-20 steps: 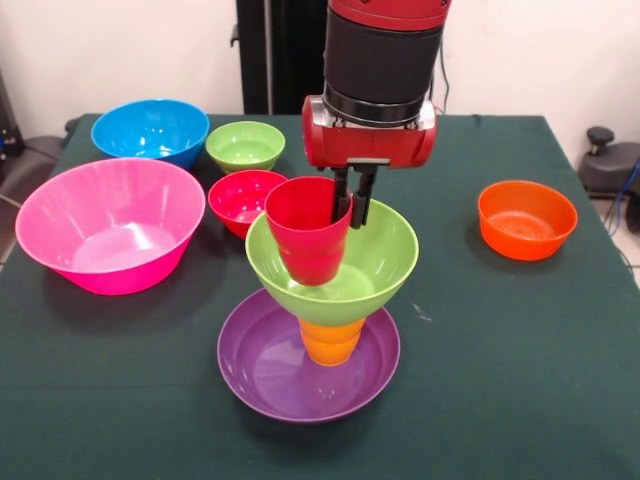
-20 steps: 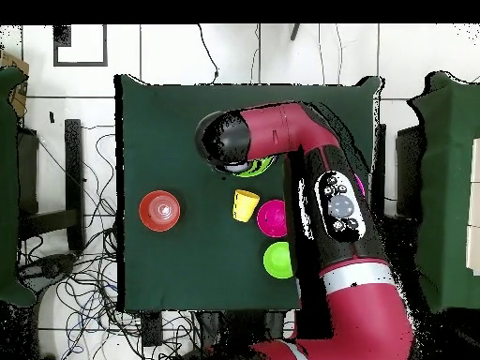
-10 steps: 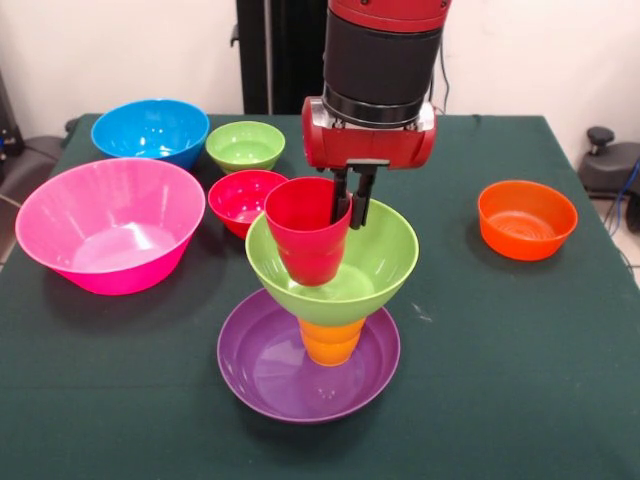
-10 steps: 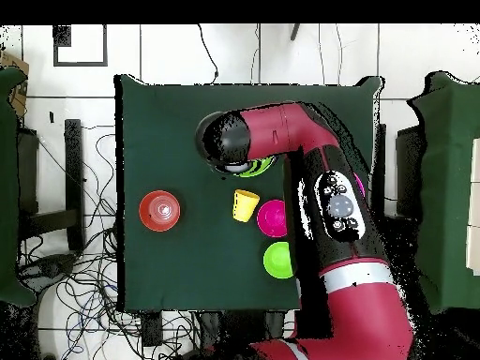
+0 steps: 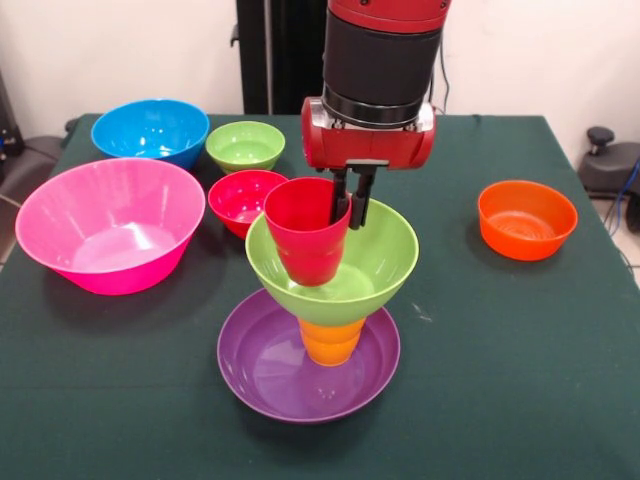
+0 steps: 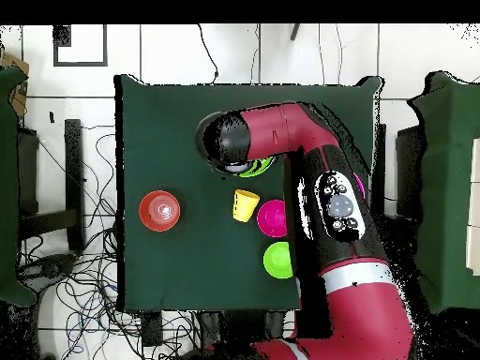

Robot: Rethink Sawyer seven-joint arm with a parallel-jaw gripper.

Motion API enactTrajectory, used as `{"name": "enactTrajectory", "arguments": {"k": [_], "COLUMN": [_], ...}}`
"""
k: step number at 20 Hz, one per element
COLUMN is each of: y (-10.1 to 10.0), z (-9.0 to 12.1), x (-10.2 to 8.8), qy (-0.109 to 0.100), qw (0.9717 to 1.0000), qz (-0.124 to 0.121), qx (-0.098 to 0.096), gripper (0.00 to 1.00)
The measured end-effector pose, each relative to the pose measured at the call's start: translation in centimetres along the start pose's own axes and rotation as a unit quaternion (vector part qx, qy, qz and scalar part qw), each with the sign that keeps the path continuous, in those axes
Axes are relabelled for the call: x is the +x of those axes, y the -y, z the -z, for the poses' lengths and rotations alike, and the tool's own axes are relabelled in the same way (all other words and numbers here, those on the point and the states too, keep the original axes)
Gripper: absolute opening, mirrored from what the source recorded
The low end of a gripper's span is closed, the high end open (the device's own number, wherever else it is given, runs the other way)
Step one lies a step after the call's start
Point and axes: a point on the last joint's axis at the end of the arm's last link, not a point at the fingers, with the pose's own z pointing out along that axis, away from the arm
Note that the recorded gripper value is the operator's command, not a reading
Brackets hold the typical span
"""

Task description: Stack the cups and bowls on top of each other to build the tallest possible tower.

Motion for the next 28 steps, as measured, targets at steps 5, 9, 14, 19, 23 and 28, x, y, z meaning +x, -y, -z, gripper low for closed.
{"name": "enactTrajectory", "arguments": {"k": [5,9,14,19,23,28], "y": [0.02,0.0,-0.04,-0.07,-0.07,-0.07], "z": [-0.06,-0.16,-0.33,-0.4,-0.4,-0.4], "x": [0.02,0.07,0.14,0.15,0.15,0.15], "qy": [0.0,-0.001,-0.002,-0.003,-0.003,-0.003], "qw": [1.0,1.0,1.0,1.0,1.0,1.0], "qz": [0.001,0.001,0.001,0.001,0.001,0.001], "qx": [0.001,0.001,0.0,0.0,0.0,0.0], "gripper": [0.0,0.0,0.0,0.0,0.0,0.0]}}
